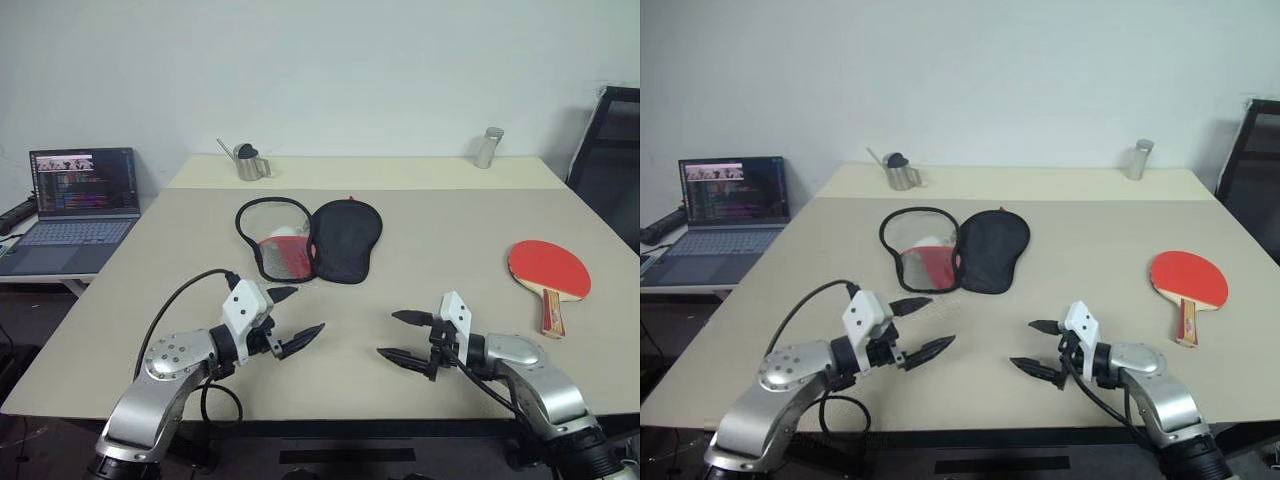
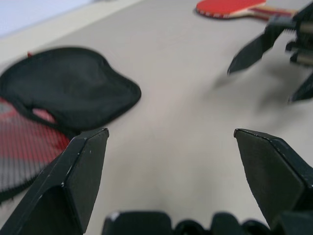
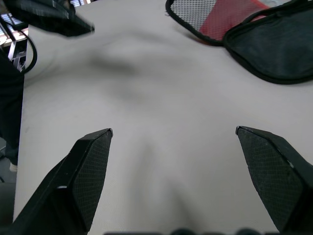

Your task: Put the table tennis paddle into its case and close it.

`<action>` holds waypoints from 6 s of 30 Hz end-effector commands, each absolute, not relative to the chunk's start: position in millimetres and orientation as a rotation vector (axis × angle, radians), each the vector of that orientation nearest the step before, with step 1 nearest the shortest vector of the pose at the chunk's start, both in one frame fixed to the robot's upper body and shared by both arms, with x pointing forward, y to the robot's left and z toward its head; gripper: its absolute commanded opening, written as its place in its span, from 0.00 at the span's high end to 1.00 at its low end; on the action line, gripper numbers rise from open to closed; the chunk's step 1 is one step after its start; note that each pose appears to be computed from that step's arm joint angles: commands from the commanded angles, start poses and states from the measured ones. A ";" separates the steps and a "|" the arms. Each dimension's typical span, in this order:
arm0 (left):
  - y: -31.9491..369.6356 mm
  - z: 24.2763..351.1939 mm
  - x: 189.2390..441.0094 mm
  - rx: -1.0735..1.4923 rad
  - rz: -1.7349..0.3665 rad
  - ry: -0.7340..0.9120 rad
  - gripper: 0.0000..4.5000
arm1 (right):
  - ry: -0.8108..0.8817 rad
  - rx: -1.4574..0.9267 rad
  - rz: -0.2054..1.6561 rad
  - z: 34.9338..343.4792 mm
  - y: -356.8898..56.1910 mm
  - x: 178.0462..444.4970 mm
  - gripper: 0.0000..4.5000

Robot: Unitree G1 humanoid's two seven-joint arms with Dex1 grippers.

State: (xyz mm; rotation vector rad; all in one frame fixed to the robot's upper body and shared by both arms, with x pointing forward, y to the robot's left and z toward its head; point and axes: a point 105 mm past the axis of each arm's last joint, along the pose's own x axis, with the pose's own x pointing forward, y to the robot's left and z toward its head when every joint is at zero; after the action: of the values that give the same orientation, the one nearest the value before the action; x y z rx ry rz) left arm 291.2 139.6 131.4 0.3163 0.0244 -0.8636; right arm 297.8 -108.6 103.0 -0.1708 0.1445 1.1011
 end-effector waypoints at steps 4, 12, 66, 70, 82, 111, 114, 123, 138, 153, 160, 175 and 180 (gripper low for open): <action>132.0 128.5 294.4 0.305 -0.844 -0.010 0.00 | 0.120 -0.205 1.080 117.2 -114.0 301.8 0.01; 143.4 150.3 308.5 0.209 -0.866 -0.116 0.00 | 0.032 -0.134 0.972 169.4 -109.1 315.7 0.01; 246.7 221.7 315.0 0.182 -0.850 0.086 0.00 | 0.290 -0.005 0.533 112.2 1.5 441.4 0.05; 246.3 219.2 313.1 0.188 -0.859 0.089 0.00 | 0.276 -0.006 0.572 115.7 11.5 438.1 0.27; 235.4 207.5 306.0 0.218 -0.919 0.115 0.00 | 0.249 -0.049 0.598 119.1 25.3 432.5 0.98; 156.2 213.7 309.1 0.299 -1.252 0.050 0.00 | 0.410 0.061 0.357 136.6 -139.6 363.9 0.98; 153.7 213.6 311.4 0.299 -1.262 0.046 0.00 | 0.405 0.088 0.309 137.5 -146.0 361.3 0.98; 147.1 215.2 318.4 0.309 -1.285 0.033 0.00 | 0.394 0.124 0.255 138.7 -152.5 356.5 0.98; 136.0 217.7 326.6 0.316 -1.307 0.004 0.00 | 0.420 0.245 0.219 129.9 -125.7 367.3 0.98; 122.5 223.6 330.3 0.326 -1.340 -0.029 0.00 | 0.371 0.293 0.158 134.7 -127.7 390.1 0.98; 121.0 224.0 331.3 0.332 -1.349 -0.032 0.00 | 0.384 0.247 0.142 129.6 -143.4 383.6 0.98; 120.6 220.6 330.4 0.335 -1.349 -0.027 0.00 | 0.381 0.159 0.198 131.8 -145.0 386.5 0.89; 120.8 220.0 329.4 0.330 -1.347 -0.027 0.00 | 0.349 0.094 0.192 137.5 -156.1 388.9 0.55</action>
State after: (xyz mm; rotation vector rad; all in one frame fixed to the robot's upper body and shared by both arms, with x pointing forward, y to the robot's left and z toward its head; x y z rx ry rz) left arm 331.8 122.1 210.6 0.3091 0.0155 -1.3443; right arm 384.8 -152.5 121.3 0.1251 0.4162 0.1907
